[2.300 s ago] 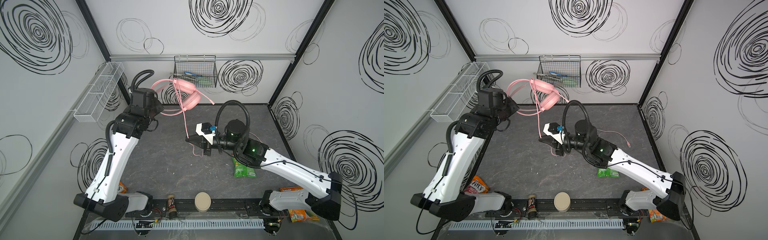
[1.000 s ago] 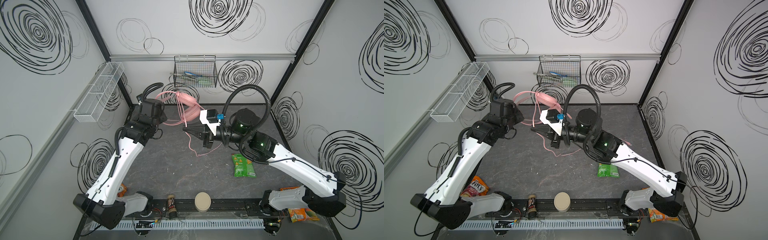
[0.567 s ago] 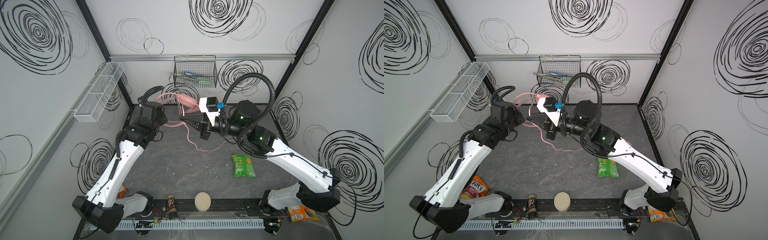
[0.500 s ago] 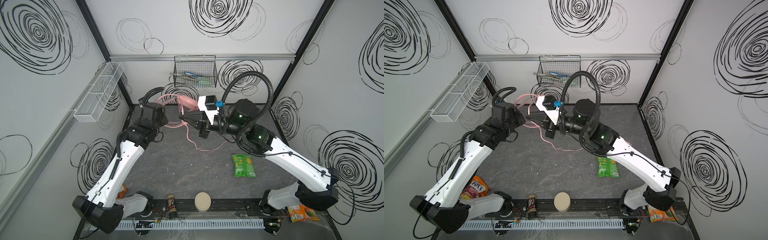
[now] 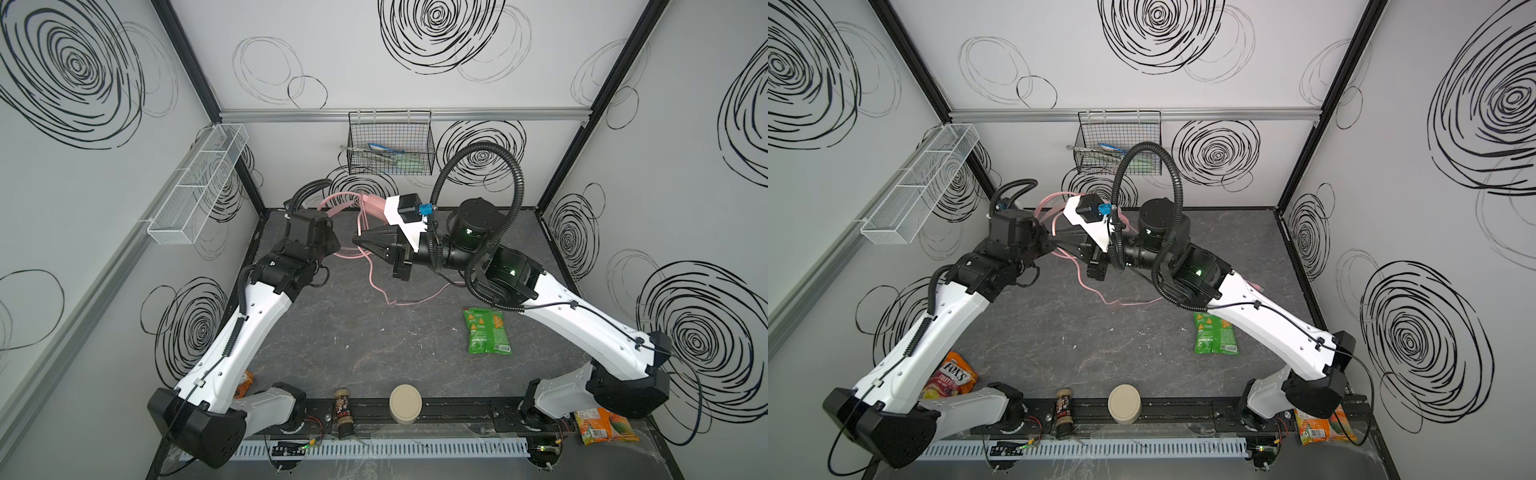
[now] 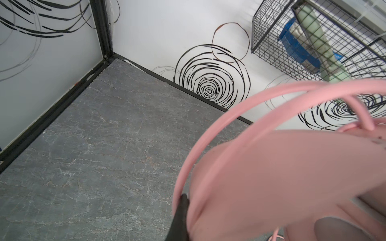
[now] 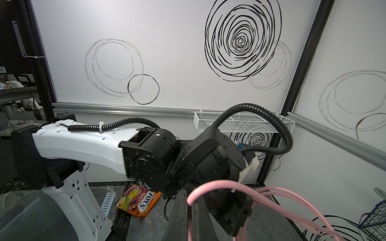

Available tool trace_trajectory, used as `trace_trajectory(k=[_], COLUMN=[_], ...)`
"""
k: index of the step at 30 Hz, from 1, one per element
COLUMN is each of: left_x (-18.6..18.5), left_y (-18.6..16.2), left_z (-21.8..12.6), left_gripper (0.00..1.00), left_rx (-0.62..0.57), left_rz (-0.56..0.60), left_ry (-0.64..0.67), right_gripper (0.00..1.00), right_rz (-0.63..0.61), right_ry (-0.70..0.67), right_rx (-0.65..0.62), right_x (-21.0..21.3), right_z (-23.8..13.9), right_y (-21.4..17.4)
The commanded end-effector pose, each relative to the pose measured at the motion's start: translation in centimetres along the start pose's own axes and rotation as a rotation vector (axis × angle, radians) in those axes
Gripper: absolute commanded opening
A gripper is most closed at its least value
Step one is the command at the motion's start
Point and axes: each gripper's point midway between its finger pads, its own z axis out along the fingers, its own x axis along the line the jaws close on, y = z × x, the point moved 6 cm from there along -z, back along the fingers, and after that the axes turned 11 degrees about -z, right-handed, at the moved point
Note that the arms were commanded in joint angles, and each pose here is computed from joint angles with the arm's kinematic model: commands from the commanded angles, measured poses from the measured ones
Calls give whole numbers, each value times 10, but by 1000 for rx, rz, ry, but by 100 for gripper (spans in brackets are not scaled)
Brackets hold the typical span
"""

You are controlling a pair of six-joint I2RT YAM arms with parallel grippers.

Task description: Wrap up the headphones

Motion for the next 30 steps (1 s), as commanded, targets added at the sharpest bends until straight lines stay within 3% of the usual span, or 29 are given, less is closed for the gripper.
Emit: trace_trajectory(k=[1, 4, 9, 15, 19, 30], left_x=[-19, -18, -18, -10, -11, -35], left_y=[9, 4, 12, 44, 65, 95], left_z=[-12, -9, -10, -11, -14, -19], left_gripper=[0, 0, 0, 0, 0, 0], left_rx=[-68, -48, -41, -57, -89, -21], left_rz=[-45, -43, -90, -170, -211, -423], left_ry=[-104, -85, -117, -137, -146, -346], right_gripper=[0, 0, 0, 0, 0, 0], right_rz=[21, 49, 58, 44, 63, 64], right_ry=[-40, -69, -27, 43, 57, 84], right_rx=[21, 80, 66, 7, 39, 121], right_x=[-9, -21, -14, 17, 31, 49], right_z=[10, 19, 15, -22, -39, -52], right_y=[3, -8, -14, -18, -29, -71])
